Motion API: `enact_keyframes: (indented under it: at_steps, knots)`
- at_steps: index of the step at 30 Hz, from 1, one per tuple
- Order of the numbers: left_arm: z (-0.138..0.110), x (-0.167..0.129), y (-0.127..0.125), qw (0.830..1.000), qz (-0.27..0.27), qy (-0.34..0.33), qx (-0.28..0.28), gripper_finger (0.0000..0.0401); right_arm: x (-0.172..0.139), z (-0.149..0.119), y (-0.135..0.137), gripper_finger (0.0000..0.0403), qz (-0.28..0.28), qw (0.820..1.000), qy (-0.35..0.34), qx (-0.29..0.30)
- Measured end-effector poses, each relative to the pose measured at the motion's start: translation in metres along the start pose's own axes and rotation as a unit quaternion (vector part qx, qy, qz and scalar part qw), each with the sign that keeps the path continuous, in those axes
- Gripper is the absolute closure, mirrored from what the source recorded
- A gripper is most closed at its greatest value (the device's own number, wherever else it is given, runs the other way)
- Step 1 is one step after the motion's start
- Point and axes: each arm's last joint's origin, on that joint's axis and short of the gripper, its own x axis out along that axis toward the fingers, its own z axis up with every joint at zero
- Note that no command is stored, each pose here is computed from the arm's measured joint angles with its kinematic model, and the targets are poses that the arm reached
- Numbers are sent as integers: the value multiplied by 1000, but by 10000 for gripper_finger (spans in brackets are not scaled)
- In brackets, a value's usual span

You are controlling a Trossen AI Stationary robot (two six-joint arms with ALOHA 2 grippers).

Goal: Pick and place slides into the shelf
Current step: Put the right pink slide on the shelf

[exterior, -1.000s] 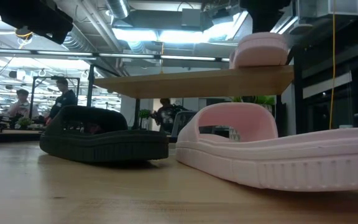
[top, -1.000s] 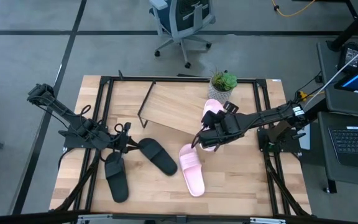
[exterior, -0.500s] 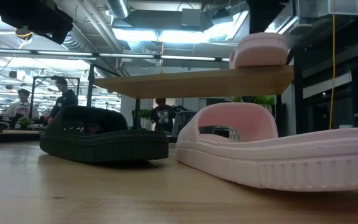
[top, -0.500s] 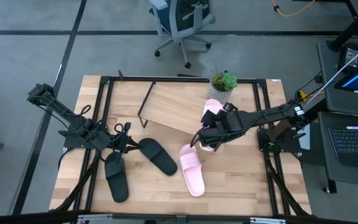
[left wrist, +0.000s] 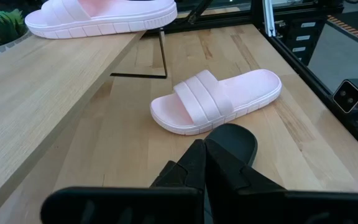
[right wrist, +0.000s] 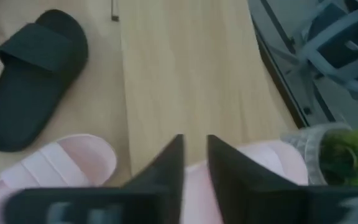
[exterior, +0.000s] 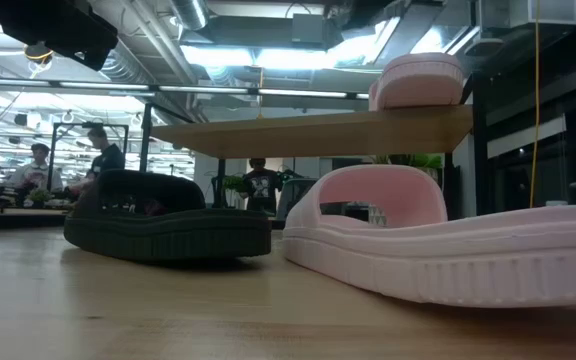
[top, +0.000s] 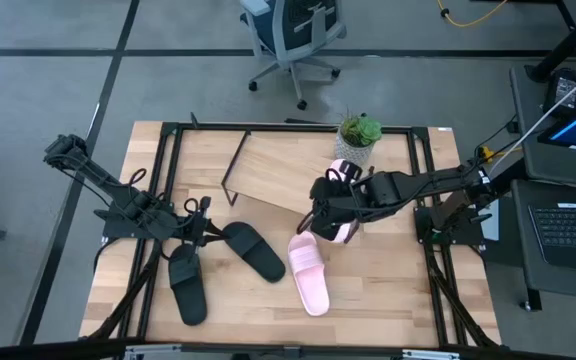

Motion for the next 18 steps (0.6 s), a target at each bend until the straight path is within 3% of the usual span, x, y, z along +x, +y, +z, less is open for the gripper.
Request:
enact_keyframes:
  at_steps: [3,18]
  knots:
    - [0,0,0,1000,0,0,0,401,6,5,-6,392,-6,1000,0,-24]
    - [0,0,0,1000,0,0,0,401,58,22,-54,399,19,995,73,-58]
